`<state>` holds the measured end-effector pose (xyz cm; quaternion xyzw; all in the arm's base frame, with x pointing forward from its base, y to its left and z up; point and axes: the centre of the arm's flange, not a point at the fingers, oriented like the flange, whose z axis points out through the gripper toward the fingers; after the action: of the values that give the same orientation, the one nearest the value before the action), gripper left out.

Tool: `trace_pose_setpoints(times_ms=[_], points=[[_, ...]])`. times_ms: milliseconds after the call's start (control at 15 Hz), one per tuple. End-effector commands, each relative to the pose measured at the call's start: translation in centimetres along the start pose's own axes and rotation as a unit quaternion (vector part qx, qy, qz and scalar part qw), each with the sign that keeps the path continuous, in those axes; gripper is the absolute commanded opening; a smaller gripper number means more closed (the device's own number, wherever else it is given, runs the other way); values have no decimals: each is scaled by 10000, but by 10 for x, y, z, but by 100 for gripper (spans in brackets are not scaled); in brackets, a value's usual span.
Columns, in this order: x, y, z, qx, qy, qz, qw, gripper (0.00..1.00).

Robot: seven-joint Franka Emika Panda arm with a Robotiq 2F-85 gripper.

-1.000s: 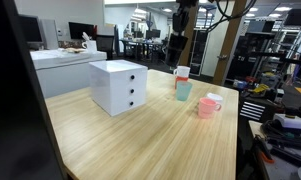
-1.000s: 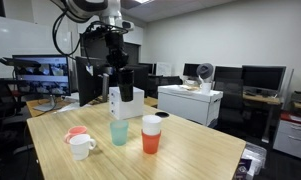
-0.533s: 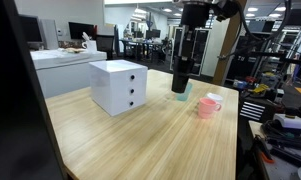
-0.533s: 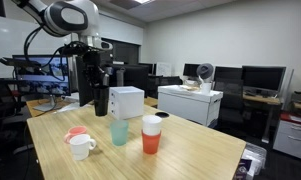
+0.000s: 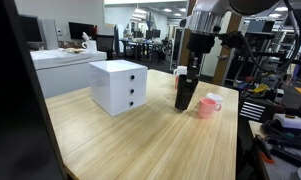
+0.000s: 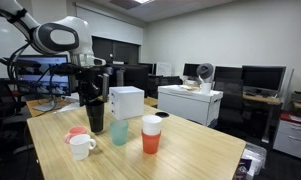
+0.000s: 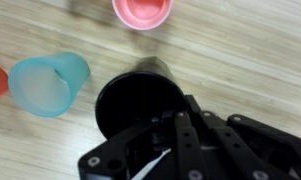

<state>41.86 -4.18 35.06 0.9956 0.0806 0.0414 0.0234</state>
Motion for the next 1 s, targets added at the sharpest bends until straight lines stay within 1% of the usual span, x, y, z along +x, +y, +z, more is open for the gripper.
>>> trace_pose_setpoints(times_ms=[0,67,133,200,267,400,467,600,667,800,867,933], points=[[-8,1,7,-148,187,16,9997,3],[-8,1,7,-149,203,7,9997,3],[-9,1,6,-147,202,-17,9997,31],[-9,2,5,-143,197,-16,9997,33],[-8,3,2,-133,198,-18,9997,38],[-5,3,-18,-133,222,-9,9997,51],[0,4,-37,-137,297,-5,9995,59],[16,15,-89,-147,641,66,9978,72],[24,24,-113,-158,815,165,9964,79],[42,53,-153,-364,1226,565,9902,92],[50,77,-158,-498,1326,894,9859,98],[56,104,-159,-619,1405,1176,9811,99]])
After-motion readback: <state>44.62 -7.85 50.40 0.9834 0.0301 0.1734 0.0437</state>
